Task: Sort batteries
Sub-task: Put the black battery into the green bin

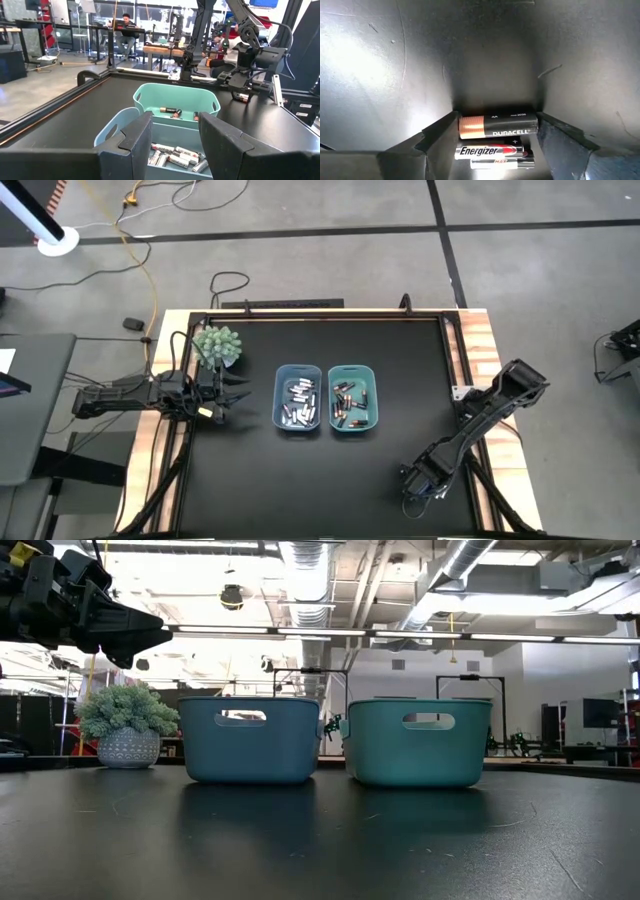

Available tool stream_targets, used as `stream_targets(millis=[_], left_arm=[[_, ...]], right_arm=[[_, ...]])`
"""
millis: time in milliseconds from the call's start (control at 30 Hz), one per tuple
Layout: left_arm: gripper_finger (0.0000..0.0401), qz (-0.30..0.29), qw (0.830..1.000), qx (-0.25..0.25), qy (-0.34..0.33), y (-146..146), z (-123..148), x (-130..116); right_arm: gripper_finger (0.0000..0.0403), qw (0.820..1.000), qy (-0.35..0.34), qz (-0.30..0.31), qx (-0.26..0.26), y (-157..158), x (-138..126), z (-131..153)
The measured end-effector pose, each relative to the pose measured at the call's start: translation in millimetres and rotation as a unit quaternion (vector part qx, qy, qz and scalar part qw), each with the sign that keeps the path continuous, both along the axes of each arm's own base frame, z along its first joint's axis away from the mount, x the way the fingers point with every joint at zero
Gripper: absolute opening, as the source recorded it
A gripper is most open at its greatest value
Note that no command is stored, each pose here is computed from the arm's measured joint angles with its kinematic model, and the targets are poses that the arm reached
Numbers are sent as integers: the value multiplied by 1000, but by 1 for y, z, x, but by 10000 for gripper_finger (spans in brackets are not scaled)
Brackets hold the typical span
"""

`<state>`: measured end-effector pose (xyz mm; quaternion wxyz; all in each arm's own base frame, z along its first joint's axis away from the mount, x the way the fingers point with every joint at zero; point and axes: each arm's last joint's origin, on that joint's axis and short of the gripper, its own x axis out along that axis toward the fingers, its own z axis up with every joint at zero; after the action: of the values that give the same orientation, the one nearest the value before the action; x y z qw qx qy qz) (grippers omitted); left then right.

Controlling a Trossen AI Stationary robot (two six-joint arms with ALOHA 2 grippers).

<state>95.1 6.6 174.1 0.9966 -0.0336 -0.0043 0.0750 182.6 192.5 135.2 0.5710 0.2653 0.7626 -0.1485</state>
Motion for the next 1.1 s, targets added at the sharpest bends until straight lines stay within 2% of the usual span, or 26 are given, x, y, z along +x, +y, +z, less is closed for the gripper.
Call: stream_targets(millis=[367,767,900,1100], left_arm=[[158,0,1000,0,0,0,0,0],[158,0,1000,0,0,0,0,0],[158,0,1000,0,0,0,0,0],[158,0,1000,0,0,0,0,0]], right_arm=[[219,1000,2,1,-1,0,0,0],[215,1000,-9,-24,0,-2,-2,6],[215,998,-43,-53,-14,-5,-3,18],[215,985,-138,-100,-37,-13,-3,42]])
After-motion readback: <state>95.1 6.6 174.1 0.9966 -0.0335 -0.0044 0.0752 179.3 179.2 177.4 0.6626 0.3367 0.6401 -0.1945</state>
